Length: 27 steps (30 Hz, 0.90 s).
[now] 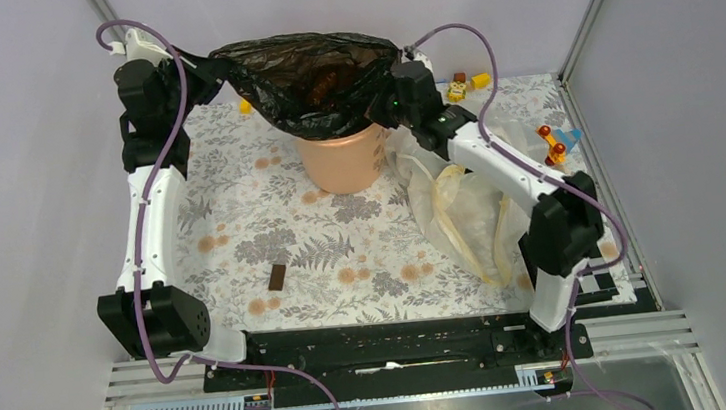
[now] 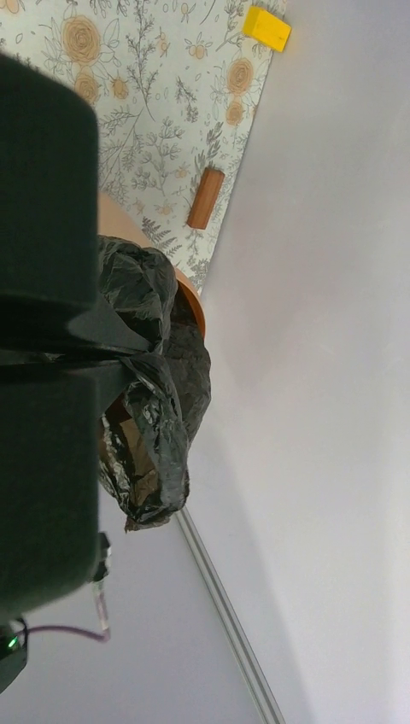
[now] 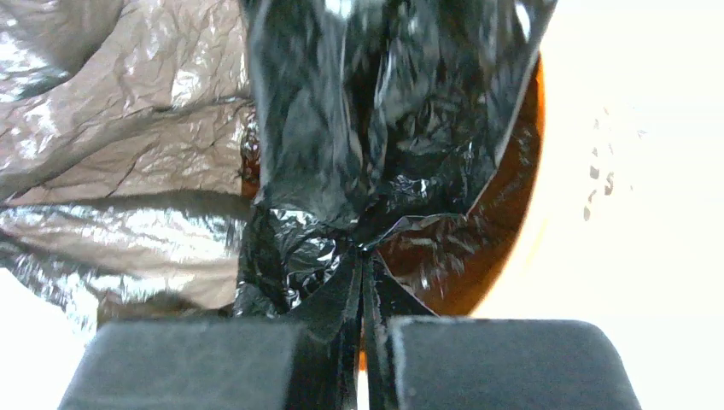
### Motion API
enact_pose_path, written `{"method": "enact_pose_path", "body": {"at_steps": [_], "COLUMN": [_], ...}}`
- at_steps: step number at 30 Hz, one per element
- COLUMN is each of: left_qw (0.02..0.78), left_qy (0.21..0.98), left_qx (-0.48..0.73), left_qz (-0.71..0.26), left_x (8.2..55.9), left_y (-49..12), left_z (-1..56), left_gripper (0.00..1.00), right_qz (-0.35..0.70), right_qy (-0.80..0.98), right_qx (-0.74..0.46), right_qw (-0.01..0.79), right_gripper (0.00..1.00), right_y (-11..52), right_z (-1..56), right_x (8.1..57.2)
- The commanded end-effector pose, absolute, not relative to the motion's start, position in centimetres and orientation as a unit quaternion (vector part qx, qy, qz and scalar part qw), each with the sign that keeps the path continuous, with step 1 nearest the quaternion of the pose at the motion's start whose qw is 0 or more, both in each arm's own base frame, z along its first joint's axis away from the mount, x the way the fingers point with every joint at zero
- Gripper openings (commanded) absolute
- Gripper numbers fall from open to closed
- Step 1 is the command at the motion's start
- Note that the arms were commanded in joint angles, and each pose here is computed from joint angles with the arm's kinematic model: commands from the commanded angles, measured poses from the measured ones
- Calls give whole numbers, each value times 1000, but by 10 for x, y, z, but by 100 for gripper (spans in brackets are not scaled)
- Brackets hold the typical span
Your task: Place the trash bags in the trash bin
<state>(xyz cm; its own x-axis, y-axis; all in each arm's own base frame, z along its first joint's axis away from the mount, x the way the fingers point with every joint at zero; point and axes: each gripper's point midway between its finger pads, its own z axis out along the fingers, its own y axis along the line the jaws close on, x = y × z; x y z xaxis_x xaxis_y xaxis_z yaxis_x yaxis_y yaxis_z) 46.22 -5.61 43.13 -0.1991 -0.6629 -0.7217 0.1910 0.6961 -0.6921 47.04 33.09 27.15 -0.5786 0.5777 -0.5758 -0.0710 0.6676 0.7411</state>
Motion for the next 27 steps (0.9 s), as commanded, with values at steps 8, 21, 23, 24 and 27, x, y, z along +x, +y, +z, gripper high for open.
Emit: {"method": "enact_pose_path", "body": {"at_steps": [8, 21, 23, 24, 27], "left_qw": [574, 493, 478, 471, 450], "left_qy": [707, 777, 786, 790, 801], "left_qx": [-159, -126, -128, -130, -129], "left_qz": [-381, -371, -370, -370, -374], "left_x": [467, 501, 508, 512, 524], "left_y": [-72, -140, -148, -153, -166], "left_z": [421, 350, 333, 325, 304], "left_gripper": [0, 0, 0, 0, 0], "right_qz": [359, 371, 361, 355, 347], "right_qy": [809, 826, 833, 836, 841], "right_qx": [122, 76, 77, 79, 79], "right_qw": [448, 418, 413, 412, 409], "right_gripper": [0, 0, 0, 0, 0], "right_y": [276, 273, 271, 270, 269], "right_z": [306, 301, 289, 284, 275], "right_x": [413, 389, 390, 391, 394]}}
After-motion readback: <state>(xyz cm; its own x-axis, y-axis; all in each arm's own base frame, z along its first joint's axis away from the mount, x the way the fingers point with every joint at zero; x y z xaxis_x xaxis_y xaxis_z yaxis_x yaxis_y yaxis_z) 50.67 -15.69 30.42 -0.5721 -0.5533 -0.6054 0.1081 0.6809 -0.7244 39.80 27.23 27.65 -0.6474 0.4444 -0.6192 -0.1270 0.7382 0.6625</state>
